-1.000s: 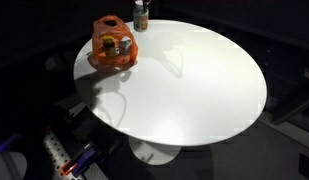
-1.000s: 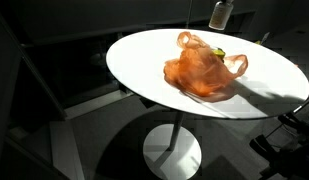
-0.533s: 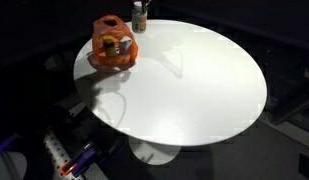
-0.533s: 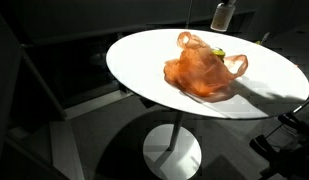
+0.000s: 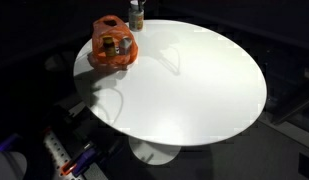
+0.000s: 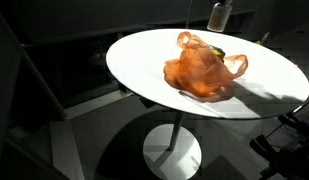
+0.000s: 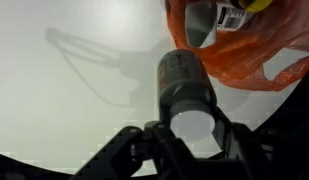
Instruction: Place the white and orange bottle in the plastic bag
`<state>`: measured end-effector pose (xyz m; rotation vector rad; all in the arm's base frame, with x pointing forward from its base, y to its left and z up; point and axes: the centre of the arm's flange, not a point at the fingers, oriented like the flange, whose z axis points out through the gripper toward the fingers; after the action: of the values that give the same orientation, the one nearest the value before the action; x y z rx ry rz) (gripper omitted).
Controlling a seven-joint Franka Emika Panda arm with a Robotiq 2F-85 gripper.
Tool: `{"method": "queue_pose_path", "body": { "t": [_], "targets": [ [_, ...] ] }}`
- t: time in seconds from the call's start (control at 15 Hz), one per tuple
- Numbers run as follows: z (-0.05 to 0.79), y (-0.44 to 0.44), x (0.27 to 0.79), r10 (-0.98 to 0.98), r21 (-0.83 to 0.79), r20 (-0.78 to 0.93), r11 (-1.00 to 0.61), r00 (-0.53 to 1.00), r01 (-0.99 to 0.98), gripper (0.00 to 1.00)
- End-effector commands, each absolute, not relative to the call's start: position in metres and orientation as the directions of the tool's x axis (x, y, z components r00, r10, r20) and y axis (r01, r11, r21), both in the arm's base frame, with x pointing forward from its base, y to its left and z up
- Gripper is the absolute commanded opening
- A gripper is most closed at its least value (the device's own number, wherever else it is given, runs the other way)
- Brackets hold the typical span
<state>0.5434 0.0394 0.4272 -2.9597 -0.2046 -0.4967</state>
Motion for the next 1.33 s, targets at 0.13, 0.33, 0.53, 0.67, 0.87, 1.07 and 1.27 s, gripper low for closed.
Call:
{"method": "queue_pose_path", "body": {
  "t": [0.13, 0.33, 0.53, 0.67, 0.87, 1.07, 1.27],
  "targets": [
    [0.434, 0.075, 0.538, 0.172, -0.124, 0.355, -0.966, 0.919, 0.229, 0.19],
    [0.430, 0.087, 0.536, 0.192, -0.128, 0.345, -0.960, 0.919, 0.248, 0.19],
    [0.426, 0.095, 0.535, 0.204, -0.120, 0.336, -0.959, 0.919, 0.257, 0.19],
    [0.421, 0.101, 0.533, 0.214, -0.126, 0.331, -0.955, 0.919, 0.268, 0.19],
    [0.412, 0.111, 0.531, 0.228, -0.132, 0.316, -0.951, 0.921, 0.281, 0.19],
    [0.403, 0.121, 0.527, 0.248, -0.126, 0.298, -0.947, 0.922, 0.295, 0.19],
    [0.399, 0.126, 0.526, 0.259, -0.105, 0.289, -0.948, 0.922, 0.299, 0.19]
  ]
}}
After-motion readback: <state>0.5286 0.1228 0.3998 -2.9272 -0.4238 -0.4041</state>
